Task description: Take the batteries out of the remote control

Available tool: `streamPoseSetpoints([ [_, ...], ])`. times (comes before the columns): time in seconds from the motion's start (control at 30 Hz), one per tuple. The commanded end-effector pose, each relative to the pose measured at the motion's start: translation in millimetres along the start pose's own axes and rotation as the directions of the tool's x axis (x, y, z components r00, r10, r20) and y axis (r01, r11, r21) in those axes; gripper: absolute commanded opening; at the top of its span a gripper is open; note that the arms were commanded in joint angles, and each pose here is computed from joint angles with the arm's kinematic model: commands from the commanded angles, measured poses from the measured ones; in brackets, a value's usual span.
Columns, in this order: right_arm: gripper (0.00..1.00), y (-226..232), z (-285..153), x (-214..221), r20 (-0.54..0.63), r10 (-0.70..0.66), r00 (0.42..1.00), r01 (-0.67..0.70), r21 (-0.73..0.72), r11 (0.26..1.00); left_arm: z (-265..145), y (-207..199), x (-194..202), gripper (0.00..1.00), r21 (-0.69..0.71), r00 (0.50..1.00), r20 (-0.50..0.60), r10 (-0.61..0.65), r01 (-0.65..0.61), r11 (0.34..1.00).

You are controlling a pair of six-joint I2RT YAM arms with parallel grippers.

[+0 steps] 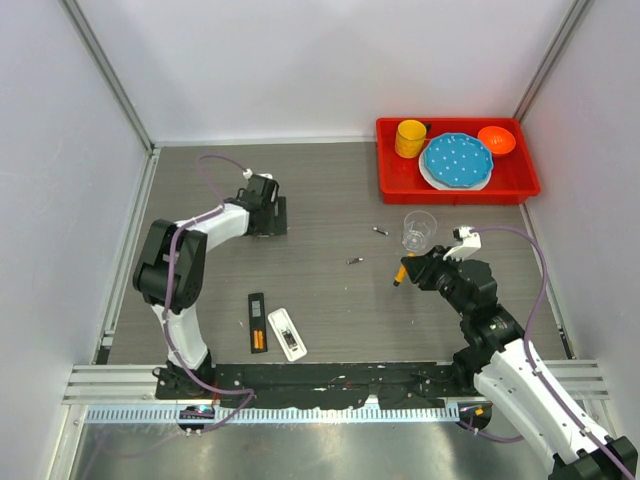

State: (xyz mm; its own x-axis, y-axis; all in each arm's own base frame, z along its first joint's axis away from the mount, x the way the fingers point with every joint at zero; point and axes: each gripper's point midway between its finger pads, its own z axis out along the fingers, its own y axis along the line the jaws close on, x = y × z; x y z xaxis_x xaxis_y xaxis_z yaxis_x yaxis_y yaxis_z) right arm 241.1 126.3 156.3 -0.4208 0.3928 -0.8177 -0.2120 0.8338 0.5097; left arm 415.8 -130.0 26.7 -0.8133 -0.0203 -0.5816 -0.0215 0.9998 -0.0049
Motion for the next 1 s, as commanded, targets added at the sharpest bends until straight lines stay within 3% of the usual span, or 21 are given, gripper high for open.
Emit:
streamPoseSetpoints([
  [0.0, 0.01, 11, 2, -12, 0.039, 0.000, 0.999, 0.002, -0.043, 0.999, -45, -23, -34, 0.86, 0.175, 0.989, 0.120, -0.080, 0.058, 0.983],
  [0.1, 0.01, 11, 2, -12, 0.037, 0.000, 0.999, 0.001, -0.044, 0.999, -76, -42, -33, 0.87, 0.325, 0.982, 0.137, -0.129, 0.079, 0.942],
  [0.27, 0.01, 13, 1, -14, 0.044, -0.003, 0.999, 0.005, -0.051, 0.999, -109, -52, 1, 0.88, 0.441, 0.980, 0.082, -0.183, 0.129, 0.888],
  [0.6, 0.01, 15, 3, -9, 0.026, 0.004, 1.000, -0.002, -0.068, 0.998, -156, -60, 102, 0.90, 0.353, 0.995, 0.023, -0.093, 0.079, 0.932],
  [0.97, 0.01, 13, 4, -1, 0.011, 0.016, 1.000, -0.015, -0.076, 0.997, -185, -49, 198, 0.93, 0.354, 0.986, -0.098, -0.135, 0.161, 0.921],
])
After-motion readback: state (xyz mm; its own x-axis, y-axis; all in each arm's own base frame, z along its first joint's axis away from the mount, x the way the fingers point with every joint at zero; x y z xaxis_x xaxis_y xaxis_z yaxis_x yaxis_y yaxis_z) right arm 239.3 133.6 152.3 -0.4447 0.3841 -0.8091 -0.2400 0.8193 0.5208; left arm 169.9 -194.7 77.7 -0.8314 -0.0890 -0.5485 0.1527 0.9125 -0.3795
